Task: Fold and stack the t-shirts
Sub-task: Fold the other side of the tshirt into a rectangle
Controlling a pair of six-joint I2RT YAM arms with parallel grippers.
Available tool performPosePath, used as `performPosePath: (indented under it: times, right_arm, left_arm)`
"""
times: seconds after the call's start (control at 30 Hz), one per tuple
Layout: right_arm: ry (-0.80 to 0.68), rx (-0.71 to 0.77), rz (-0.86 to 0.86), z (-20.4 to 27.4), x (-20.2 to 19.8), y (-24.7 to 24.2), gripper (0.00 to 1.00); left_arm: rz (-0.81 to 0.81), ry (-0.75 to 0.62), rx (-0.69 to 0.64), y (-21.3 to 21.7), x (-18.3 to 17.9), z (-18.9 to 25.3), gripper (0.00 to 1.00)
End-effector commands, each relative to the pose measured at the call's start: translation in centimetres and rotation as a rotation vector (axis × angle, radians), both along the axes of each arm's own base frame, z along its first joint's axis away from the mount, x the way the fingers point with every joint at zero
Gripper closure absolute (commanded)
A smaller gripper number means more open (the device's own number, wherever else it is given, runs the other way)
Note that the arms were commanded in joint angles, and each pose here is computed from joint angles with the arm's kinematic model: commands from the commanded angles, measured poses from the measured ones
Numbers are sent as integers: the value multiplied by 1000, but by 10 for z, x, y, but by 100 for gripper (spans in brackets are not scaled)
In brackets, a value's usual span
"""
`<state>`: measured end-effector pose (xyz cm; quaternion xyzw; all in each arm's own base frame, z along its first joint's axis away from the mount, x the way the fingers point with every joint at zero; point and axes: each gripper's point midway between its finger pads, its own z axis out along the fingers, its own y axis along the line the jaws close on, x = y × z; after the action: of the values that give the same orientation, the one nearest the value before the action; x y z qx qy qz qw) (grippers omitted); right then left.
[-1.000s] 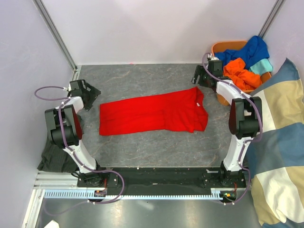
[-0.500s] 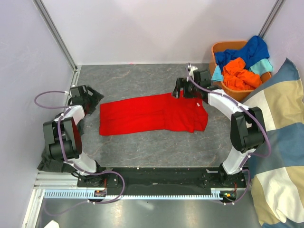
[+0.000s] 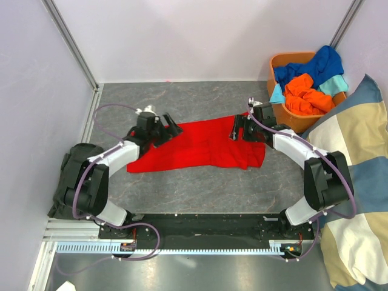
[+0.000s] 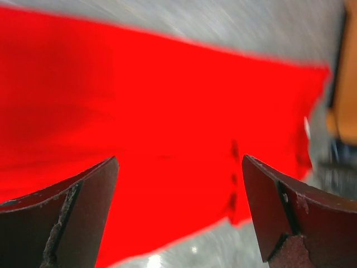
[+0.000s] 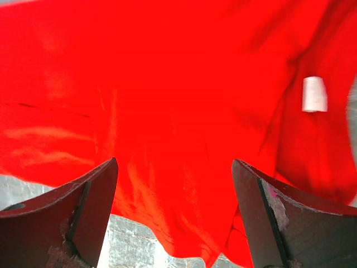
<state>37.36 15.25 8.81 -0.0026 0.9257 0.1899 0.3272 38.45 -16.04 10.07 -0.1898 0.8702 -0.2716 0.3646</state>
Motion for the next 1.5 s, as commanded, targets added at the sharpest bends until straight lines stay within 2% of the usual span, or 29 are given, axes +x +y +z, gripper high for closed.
performPosePath:
  times: [0.0, 0.23, 0.73, 0.8, 0.87, 1.03, 1.23, 1.47]
  right_arm:
    - [-67, -18, -56, 22, 6, -9, 9]
    - [-87, -44, -98, 36, 12, -17, 8]
    - [-87, -77, -112, 35, 16, -22, 7]
    - [-90, -81, -112, 37, 17, -23, 7]
    - [-98, -83, -111, 40, 19, -22, 7]
    - [-90, -83, -110, 37, 20, -21, 7]
    - [-77, -85, -107, 32, 20, -21, 7]
    - [-75, -102, -109, 28, 19, -24, 7]
  left_arm:
    - [-127, -80, -32, -68, -14, 15, 1]
    - [-297, -105, -32, -145, -44, 0, 2]
    - [-308, -70, -42, -158, -52, -21, 3]
    - [-298, -53, 22, -152, -52, -21, 4]
    - [-264, -25, 181, -129, -53, -27, 4]
    - [-226, -60, 426, -96, -44, -13, 3]
    - [-237, -41, 540, -89, -49, -33, 3]
    - [-284, -20, 605, -111, -63, -54, 3]
